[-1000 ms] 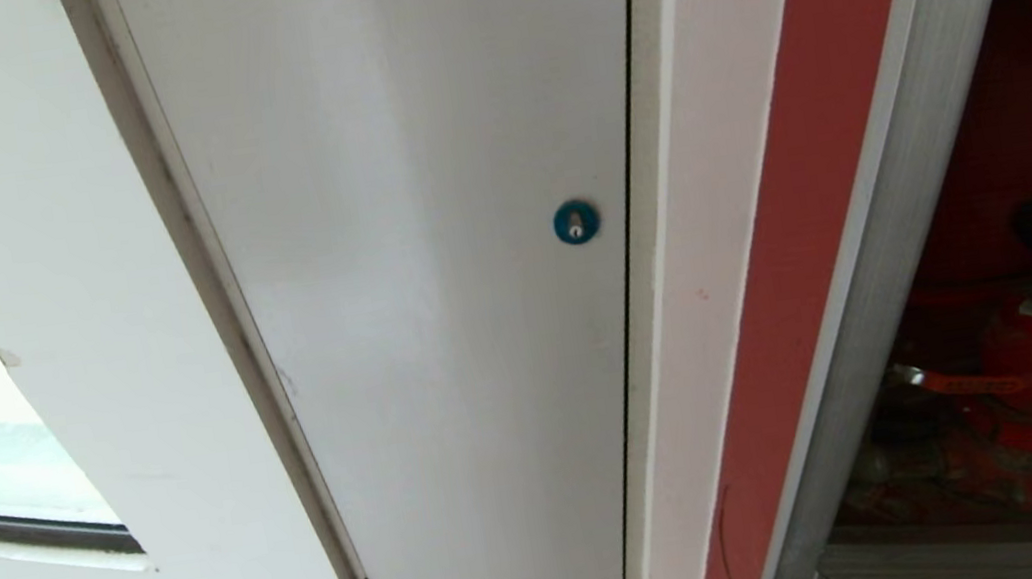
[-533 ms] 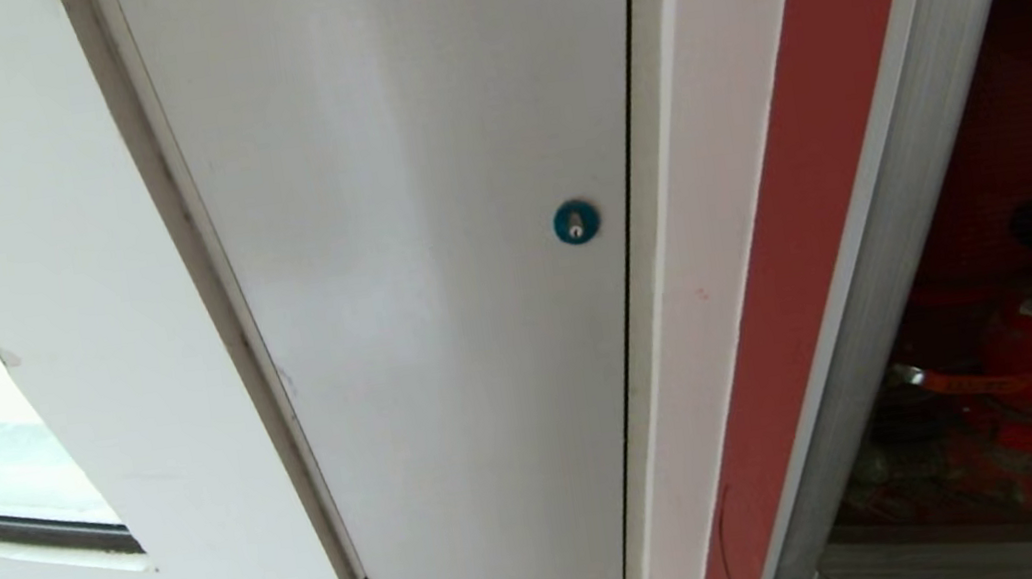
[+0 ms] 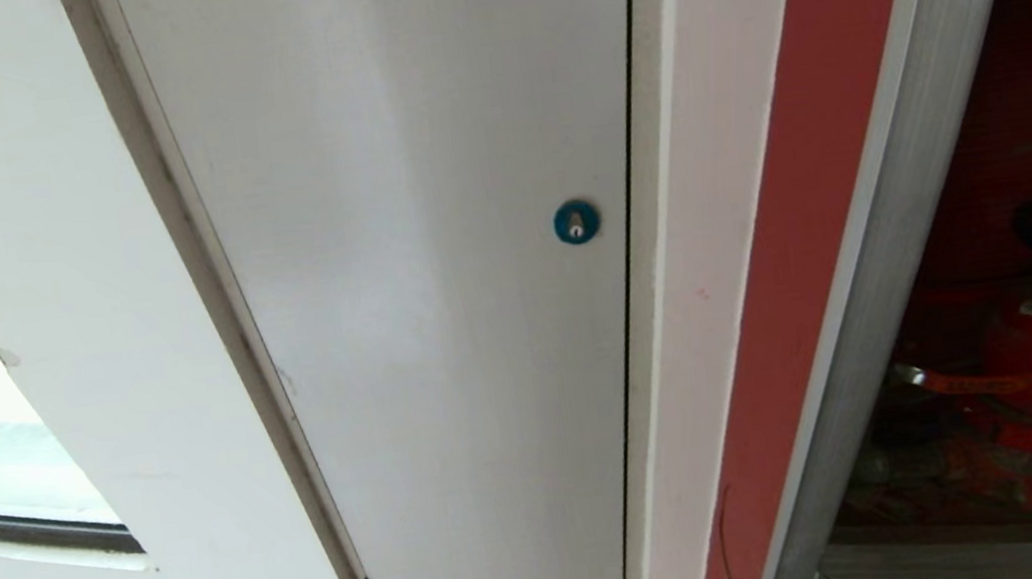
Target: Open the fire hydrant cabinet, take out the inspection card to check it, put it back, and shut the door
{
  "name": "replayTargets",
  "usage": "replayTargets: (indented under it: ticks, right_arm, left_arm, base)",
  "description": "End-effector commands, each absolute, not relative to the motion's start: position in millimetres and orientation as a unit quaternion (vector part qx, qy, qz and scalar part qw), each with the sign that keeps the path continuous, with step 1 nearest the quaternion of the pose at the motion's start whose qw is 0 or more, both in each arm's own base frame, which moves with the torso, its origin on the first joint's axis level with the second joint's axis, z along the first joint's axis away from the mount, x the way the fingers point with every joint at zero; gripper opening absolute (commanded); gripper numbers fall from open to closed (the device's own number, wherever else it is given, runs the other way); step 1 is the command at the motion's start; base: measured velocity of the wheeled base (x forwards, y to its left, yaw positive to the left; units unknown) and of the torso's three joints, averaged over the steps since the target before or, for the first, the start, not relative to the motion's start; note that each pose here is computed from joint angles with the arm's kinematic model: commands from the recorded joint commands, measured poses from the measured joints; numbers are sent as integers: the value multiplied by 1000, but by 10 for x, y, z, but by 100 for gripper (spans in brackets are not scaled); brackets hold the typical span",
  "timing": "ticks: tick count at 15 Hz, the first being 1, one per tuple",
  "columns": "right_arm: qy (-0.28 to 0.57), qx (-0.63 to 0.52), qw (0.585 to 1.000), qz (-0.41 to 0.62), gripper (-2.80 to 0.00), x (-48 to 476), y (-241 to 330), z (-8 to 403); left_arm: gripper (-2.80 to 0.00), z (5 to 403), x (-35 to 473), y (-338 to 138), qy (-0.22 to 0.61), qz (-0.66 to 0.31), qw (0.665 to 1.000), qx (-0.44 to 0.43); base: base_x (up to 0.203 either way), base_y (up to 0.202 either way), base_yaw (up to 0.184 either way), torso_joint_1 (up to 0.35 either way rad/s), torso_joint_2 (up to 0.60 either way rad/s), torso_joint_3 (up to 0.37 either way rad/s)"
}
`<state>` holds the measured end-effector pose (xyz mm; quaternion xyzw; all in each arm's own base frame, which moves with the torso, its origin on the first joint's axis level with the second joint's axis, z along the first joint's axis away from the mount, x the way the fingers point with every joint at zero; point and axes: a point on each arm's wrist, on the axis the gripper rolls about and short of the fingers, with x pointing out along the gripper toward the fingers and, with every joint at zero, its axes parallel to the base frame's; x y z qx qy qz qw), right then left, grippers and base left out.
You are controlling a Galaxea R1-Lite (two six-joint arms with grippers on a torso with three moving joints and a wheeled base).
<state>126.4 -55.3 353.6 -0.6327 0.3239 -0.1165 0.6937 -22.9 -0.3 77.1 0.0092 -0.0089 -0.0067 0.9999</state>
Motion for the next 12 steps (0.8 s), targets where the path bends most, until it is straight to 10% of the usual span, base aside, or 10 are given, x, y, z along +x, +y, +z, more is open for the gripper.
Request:
replayTargets:
  ticks: [1, 12]
  right_arm:
    - [341, -622, 701, -74, -280, 1513, -769, 3399]
    - [321, -634, 703, -27, -280, 1804, -1361, 3140]
  left_arm:
    - [-280, 755, -223, -3, -5, -7, 1000, 9]
    - [-280, 755, -223, -3, -5, -7, 1000, 9]
  base:
    - [0, 0, 0, 0, 0, 0]
    - [0, 0, 0, 0, 0, 0]
